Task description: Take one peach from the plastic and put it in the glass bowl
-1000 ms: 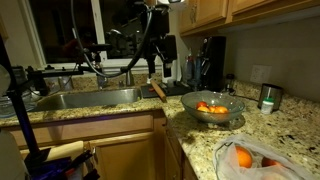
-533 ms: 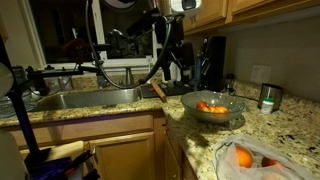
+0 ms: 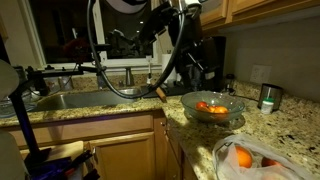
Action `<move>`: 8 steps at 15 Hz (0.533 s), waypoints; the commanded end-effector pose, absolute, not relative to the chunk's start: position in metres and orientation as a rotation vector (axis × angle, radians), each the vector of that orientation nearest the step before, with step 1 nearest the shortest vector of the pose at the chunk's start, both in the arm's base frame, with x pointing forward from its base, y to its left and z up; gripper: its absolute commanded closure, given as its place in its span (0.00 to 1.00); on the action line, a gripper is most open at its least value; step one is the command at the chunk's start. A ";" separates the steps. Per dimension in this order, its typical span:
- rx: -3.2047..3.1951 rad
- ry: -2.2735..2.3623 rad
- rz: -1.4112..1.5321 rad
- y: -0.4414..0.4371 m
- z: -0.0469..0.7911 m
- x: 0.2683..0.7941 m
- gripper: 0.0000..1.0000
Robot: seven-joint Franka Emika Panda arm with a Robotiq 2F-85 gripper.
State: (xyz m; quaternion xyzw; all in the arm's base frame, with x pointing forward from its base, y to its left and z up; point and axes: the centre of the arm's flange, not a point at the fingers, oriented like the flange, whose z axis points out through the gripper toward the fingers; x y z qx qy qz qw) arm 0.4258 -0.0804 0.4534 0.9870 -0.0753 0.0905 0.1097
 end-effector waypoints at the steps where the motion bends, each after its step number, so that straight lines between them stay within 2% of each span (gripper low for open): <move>1: 2.812 -0.325 0.341 -0.103 0.447 0.428 0.00; 8: 2.769 -0.460 0.378 -0.131 0.427 0.437 0.00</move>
